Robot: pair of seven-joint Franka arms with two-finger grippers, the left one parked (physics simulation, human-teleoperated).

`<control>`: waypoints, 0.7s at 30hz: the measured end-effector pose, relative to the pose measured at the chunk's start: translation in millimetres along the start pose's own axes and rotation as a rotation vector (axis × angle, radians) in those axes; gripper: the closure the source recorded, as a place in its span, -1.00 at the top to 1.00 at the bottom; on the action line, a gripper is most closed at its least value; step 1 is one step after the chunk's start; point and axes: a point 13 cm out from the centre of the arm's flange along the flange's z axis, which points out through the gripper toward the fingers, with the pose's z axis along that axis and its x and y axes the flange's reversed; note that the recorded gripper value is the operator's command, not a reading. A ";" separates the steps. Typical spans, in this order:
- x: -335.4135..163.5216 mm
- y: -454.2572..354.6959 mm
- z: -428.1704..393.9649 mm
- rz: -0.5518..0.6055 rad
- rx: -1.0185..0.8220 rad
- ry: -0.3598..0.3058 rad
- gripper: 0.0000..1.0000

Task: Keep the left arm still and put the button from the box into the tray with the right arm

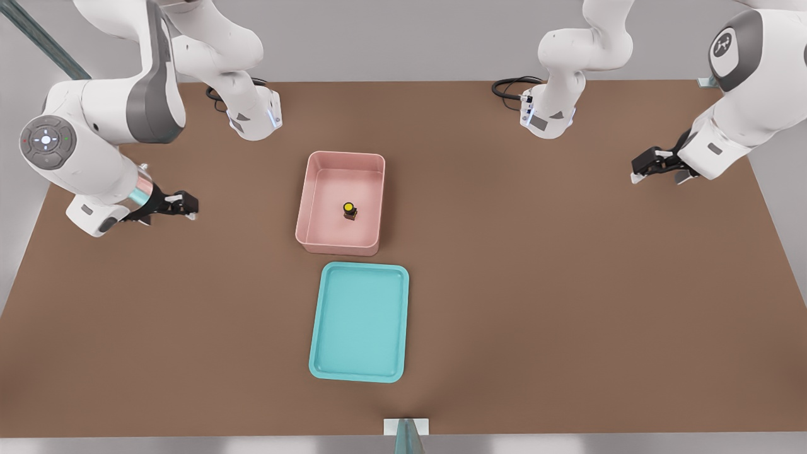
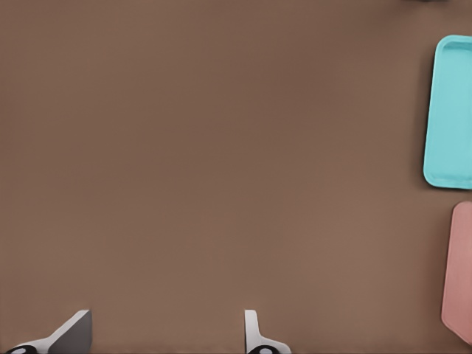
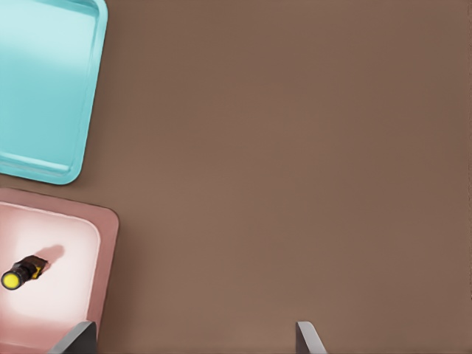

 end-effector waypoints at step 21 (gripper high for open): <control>109.1 373.0 278.7 0.018 0.048 0.074 1.00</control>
